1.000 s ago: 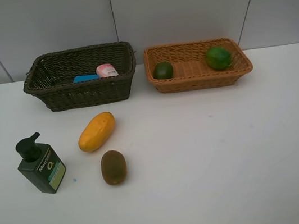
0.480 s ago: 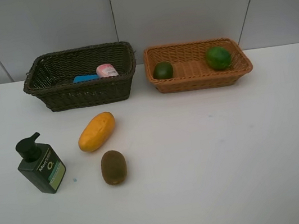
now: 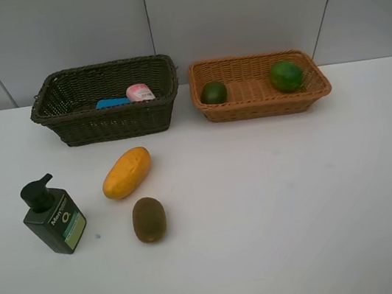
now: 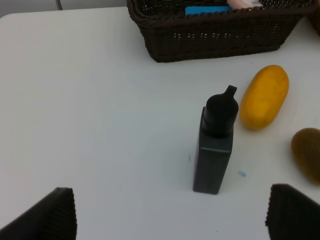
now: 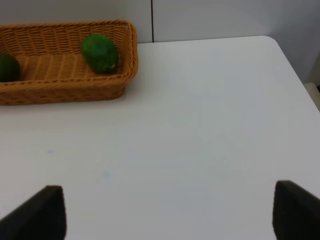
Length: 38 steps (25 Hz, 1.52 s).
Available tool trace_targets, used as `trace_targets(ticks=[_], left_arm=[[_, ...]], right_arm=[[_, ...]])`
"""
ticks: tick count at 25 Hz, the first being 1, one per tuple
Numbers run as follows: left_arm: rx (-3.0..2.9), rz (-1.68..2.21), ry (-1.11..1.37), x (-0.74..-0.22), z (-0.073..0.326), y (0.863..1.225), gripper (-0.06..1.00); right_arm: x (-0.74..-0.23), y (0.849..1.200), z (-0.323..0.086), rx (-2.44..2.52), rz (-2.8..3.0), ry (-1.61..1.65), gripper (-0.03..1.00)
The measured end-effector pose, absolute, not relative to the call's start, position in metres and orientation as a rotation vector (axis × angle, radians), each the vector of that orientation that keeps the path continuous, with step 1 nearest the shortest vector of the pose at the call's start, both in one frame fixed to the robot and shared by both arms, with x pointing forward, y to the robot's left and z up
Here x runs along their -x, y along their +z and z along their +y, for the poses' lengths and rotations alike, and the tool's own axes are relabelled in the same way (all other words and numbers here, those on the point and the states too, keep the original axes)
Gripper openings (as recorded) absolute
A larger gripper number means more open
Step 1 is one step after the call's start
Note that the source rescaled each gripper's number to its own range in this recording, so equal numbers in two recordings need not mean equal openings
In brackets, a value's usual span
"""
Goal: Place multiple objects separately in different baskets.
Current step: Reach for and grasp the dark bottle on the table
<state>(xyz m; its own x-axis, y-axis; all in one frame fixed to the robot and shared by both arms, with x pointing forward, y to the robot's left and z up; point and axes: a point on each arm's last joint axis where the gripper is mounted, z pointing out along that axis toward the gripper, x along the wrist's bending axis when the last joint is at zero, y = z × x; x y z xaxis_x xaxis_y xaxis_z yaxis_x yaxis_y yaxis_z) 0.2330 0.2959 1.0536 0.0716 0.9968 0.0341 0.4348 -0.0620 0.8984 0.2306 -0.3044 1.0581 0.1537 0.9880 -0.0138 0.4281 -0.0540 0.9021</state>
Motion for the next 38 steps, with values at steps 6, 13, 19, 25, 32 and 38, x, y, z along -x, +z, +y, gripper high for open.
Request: trace_targets(ticks=[6, 13, 19, 25, 32, 38], left_arm=[[-1.602, 1.459, 0.95, -0.233, 0.296, 1.054, 1.0], [-1.592, 1.454, 0.954, -0.232, 0.296, 1.062, 1.0], [-1.654, 1.518, 0.885, -0.259, 0.296, 1.096, 1.0], [-1.79, 1.611, 0.768, -0.315, 0.296, 1.113, 1.0], [-1.917, 1.665, 0.631, -0.374, 0.295, 1.099, 1.0], [-2.027, 1.696, 0.52, -0.402, 0.294, 1.079, 1.0]], right_arm=[[-0.231, 1.058, -0.304, -1.613, 1.393, 0.863, 1.0], [-0.231, 1.058, -0.304, -1.614, 1.393, 0.863, 1.0], [-0.231, 1.058, -0.304, -1.614, 1.393, 0.863, 1.0], [-0.231, 1.058, -0.304, -1.614, 1.393, 0.863, 1.0], [-0.231, 1.058, -0.304, -1.614, 1.393, 0.863, 1.0], [-0.231, 1.058, -0.304, -1.614, 1.393, 0.863, 1.0]])
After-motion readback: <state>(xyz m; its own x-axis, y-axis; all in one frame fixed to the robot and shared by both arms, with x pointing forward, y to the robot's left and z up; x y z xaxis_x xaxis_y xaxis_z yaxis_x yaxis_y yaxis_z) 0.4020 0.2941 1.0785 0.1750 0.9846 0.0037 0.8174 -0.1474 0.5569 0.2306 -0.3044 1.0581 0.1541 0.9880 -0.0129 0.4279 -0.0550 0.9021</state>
